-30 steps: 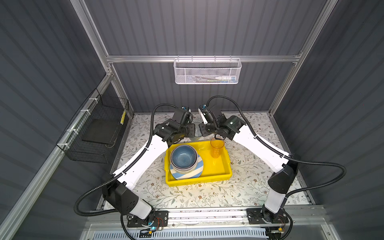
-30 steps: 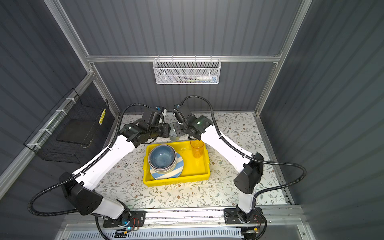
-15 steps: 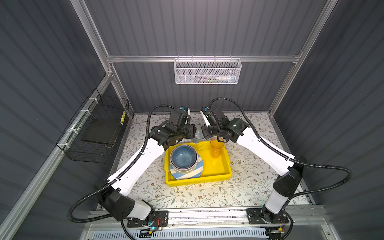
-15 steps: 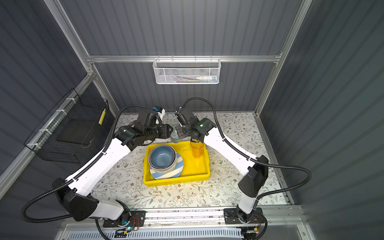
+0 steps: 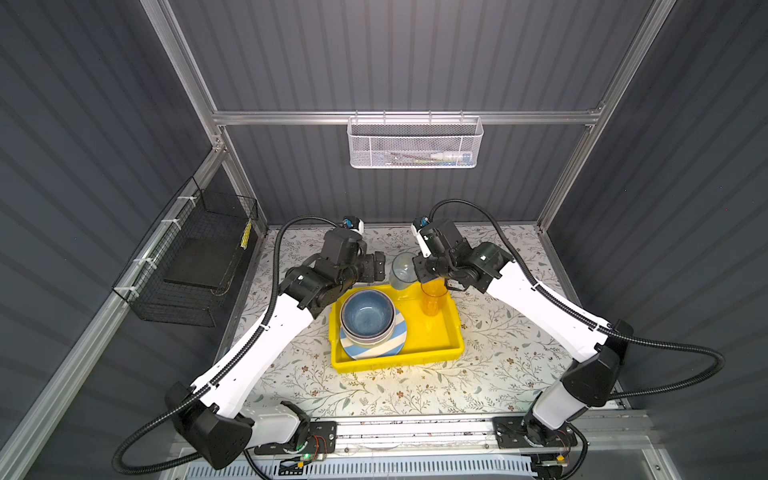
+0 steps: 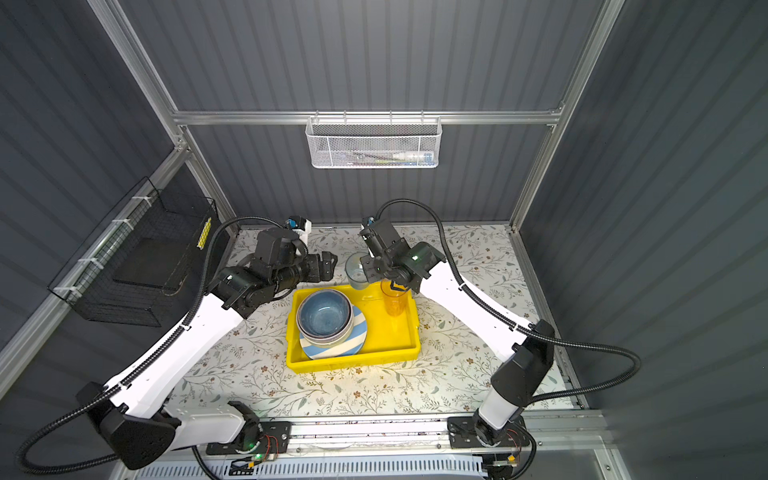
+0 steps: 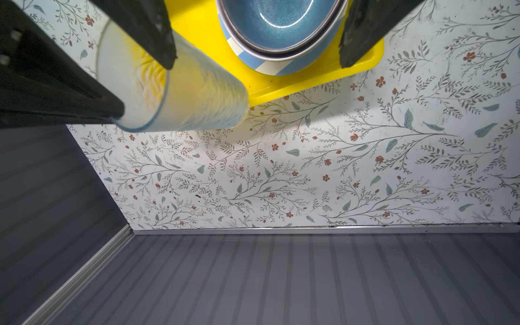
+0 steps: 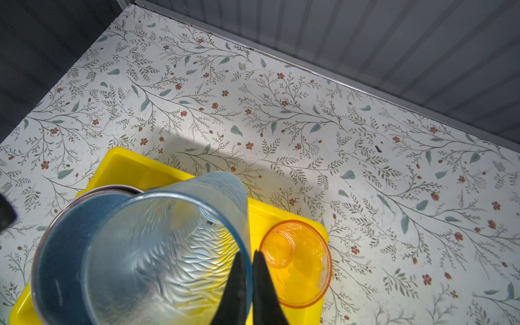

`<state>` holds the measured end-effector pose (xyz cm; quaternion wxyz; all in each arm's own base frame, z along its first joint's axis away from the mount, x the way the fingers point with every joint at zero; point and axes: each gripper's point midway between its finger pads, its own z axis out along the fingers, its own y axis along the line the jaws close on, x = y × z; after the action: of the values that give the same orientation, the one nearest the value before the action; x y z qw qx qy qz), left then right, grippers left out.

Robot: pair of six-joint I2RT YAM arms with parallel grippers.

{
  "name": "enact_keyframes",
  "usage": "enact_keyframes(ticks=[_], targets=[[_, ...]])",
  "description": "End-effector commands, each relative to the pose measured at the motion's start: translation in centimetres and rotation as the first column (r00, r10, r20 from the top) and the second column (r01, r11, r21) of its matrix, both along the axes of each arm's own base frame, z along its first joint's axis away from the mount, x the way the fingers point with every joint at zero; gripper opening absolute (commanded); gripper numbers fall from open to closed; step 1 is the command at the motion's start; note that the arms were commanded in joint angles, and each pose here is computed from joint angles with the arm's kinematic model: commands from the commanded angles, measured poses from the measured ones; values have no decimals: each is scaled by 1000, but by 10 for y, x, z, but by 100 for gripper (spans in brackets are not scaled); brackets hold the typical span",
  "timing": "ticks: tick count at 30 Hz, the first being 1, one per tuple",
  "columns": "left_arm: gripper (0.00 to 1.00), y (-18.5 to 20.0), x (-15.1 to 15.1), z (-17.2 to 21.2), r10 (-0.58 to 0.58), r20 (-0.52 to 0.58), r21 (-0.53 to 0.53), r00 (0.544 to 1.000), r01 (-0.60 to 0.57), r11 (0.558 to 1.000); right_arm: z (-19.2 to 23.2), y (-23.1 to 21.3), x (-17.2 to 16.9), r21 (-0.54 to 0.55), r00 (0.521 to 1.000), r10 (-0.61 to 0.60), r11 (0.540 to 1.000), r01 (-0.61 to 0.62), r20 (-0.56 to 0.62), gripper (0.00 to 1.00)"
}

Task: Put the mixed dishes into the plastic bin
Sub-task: 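Lower the pale blue cup with the right gripper into the bin's nearer corner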

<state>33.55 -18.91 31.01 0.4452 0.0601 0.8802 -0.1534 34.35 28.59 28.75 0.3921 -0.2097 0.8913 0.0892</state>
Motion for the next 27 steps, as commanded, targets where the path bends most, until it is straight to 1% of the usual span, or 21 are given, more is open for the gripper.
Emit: enact_keyframes(ticks=[1,3,5,12,16,21,27], targets=[[92,15,4,-8,27,-13,-22,1000,-27,999,24,-7,-13,65,1000,15,998,-17,26,0],[93,29,6,-17,59,-32,-5,998,-59,998,31,-9,-24,95,999,46,994,-48,24,0],[93,44,7,-24,94,-43,15,995,-94,995,37,-16,-34,101,998,53,993,-55,26,0],[98,79,5,-49,188,-68,150,980,-177,973,23,-51,-72,9,995,87,996,-86,-55,0],[100,96,3,-64,227,-89,188,970,-208,960,13,-64,-93,-4,988,115,993,-116,-100,0],[100,117,0,-81,272,-122,214,954,-243,946,-9,-75,-103,-41,984,86,995,-94,-159,0],[100,134,-5,-89,308,-128,240,943,-271,932,-46,-76,-106,-54,970,44,997,-59,-241,0]])
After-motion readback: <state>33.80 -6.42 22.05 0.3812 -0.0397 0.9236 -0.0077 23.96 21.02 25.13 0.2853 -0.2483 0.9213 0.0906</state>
